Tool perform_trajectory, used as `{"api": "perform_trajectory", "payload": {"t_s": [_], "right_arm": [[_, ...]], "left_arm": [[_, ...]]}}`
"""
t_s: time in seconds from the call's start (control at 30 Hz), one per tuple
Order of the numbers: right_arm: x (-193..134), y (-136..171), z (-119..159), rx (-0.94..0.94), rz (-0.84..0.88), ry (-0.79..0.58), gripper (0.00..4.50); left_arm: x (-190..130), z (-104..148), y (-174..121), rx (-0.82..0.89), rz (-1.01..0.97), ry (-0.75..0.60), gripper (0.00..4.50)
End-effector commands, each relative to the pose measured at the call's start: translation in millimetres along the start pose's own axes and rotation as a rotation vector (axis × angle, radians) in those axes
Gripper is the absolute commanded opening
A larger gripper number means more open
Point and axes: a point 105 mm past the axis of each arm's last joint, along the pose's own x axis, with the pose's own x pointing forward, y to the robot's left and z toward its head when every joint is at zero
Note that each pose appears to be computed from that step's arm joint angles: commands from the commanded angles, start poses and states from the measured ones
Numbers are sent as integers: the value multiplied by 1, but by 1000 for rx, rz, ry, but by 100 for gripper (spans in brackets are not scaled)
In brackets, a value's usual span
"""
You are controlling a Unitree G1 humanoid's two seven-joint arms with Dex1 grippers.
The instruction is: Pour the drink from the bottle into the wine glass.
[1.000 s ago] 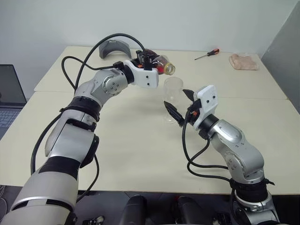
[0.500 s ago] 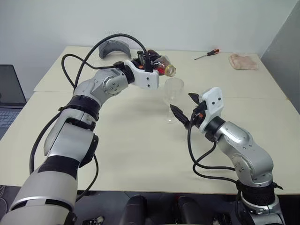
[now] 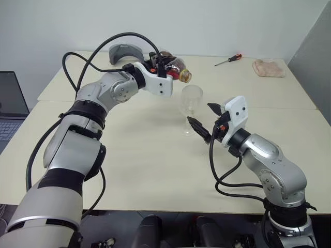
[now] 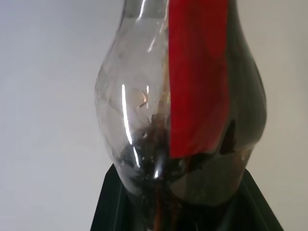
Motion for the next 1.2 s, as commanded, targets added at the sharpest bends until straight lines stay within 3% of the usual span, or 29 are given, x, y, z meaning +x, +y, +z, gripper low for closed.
{"api": "perform_trajectory", "payload": {"t_s": [0.03, 0.63, 0.9, 1.2], "right_arm": [[-2, 8, 16, -29, 30, -57, 450], [-1, 7, 16, -19, 9, -60, 450], [-4, 10, 30, -12, 29, -149, 450], [-5, 13, 25, -27, 46, -148, 450]], "left_arm": [[2, 0, 28, 47, 84, 3, 90], [4, -1, 25, 83, 77, 7, 90], [3, -3, 25, 85, 75, 14, 90], [4, -3, 27, 99, 78, 15, 90]]}}
